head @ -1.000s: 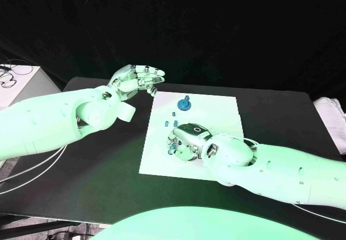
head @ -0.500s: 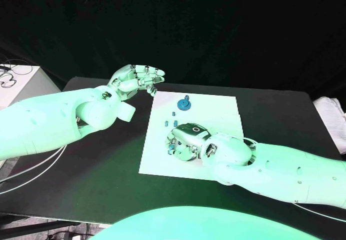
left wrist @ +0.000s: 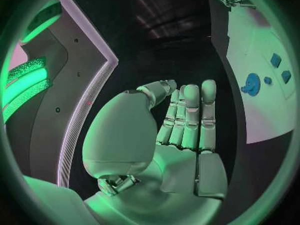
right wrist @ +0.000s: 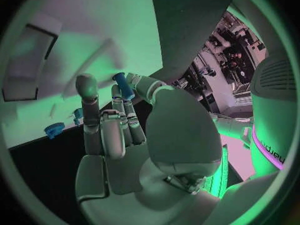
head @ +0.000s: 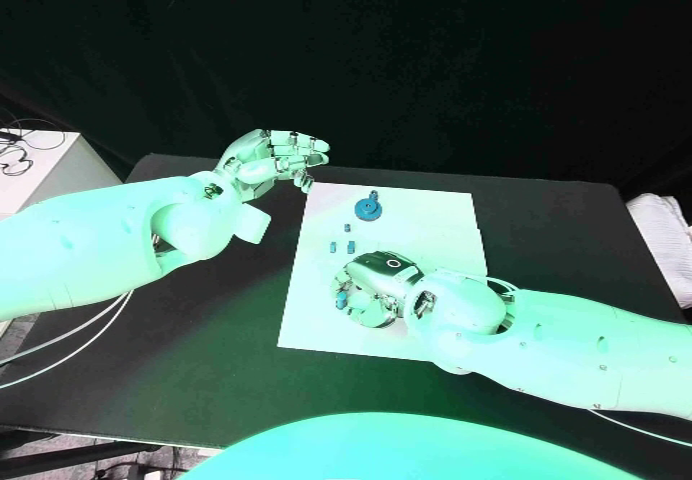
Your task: Assemble the parts on the task board
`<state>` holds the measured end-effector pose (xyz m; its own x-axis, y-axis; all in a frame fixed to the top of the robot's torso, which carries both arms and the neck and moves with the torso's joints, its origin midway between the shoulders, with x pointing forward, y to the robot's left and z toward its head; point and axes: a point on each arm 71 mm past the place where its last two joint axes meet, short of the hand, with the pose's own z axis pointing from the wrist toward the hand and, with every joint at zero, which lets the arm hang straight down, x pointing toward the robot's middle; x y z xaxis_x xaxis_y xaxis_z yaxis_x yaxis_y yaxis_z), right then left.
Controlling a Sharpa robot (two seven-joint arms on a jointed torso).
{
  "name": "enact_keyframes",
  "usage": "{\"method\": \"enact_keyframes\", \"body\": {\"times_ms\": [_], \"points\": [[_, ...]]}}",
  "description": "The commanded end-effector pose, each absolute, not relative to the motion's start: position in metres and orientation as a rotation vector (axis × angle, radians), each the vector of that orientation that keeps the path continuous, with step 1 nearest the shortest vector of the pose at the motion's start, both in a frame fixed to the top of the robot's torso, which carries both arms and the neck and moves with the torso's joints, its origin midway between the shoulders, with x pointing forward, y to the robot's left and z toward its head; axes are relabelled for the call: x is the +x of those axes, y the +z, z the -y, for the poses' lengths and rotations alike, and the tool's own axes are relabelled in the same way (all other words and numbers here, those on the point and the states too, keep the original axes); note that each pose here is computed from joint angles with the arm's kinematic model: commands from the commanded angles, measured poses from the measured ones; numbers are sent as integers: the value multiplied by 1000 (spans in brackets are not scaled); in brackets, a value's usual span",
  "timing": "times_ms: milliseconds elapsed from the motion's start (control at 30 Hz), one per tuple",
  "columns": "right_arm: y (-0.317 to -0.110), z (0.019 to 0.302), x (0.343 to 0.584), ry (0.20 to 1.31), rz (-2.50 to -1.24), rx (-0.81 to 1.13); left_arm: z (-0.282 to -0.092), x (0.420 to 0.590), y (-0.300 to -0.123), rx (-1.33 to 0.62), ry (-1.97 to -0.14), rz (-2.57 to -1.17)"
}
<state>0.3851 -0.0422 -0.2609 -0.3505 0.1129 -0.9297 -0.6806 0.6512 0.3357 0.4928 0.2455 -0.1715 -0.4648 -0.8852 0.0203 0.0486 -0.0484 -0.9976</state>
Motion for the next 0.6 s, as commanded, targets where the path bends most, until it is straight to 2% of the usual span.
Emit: {"method": "enact_keyframes", "body": {"times_ms": [33, 433, 600], "points": [[-260, 43, 385, 893, -1727, -453, -244, 492, -171, -923, -1632, -1495], [-252, 56, 386, 905, -1657, -380, -244, 492, -172, -924, -1632, -1500], [-242, 70, 389, 911, -1642, -332, -245, 492, -172, -924, -1632, -1501]]}}
